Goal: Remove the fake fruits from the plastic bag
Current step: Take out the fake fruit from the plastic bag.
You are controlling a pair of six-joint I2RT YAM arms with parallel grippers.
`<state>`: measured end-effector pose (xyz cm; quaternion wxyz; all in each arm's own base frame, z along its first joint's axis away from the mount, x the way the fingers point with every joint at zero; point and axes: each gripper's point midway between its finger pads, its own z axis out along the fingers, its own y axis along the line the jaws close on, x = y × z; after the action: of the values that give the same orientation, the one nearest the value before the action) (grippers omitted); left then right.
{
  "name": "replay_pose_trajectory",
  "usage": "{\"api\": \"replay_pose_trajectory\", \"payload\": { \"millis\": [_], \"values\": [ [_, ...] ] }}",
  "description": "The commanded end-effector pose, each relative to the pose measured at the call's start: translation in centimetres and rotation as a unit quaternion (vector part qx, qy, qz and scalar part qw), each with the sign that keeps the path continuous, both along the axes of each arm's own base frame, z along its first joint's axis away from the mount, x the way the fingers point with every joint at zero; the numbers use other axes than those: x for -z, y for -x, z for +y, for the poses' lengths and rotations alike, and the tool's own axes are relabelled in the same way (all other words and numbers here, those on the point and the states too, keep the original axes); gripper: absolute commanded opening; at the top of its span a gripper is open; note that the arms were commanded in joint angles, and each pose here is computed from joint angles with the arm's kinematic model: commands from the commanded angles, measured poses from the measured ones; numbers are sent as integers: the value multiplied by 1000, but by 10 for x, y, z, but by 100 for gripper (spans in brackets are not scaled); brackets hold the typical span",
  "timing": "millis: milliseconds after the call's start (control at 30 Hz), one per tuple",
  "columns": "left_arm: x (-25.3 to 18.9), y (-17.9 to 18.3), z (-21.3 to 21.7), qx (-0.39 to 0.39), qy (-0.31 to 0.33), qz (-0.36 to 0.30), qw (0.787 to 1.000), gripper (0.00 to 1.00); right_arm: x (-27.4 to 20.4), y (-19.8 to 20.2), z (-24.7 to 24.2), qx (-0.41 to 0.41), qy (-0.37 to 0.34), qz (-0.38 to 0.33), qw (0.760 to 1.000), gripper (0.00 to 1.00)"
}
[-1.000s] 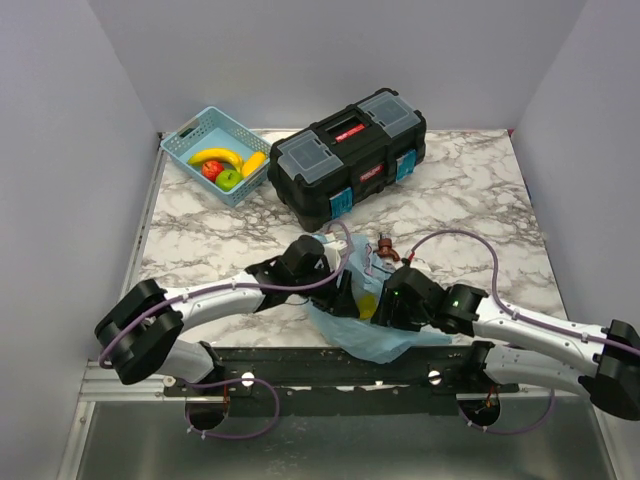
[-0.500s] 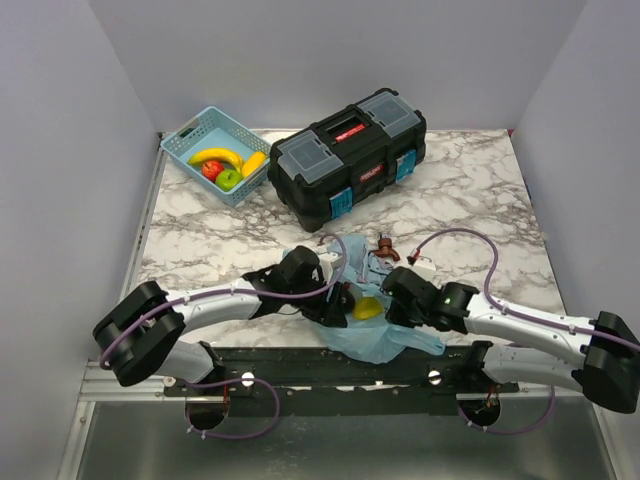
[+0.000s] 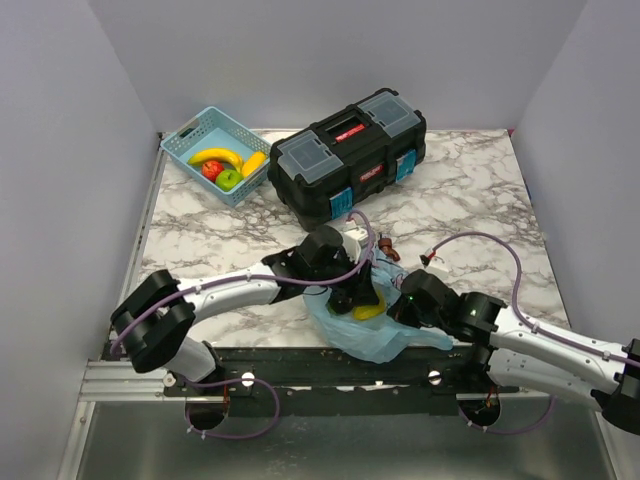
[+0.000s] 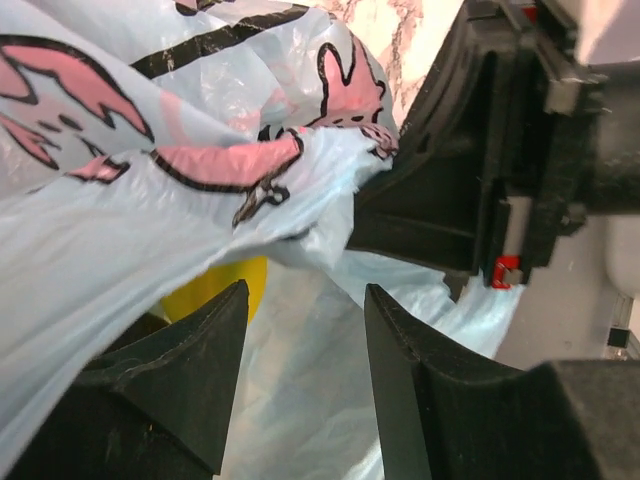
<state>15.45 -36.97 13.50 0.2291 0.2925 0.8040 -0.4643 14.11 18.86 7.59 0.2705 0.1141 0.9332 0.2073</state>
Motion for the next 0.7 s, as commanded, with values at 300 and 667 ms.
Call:
{"api": "replay_pose_trajectory", "payload": {
  "millis": [300, 667],
  "values": [
    [47, -47, -9, -44, -133, -68, 988, 56, 7, 5, -1, 3, -12, 6, 1000, 1],
    [96, -11, -13, -7, -182, -40, 982, 64, 7, 6, -3, 2, -22, -1, 1000, 1]
  ]
}}
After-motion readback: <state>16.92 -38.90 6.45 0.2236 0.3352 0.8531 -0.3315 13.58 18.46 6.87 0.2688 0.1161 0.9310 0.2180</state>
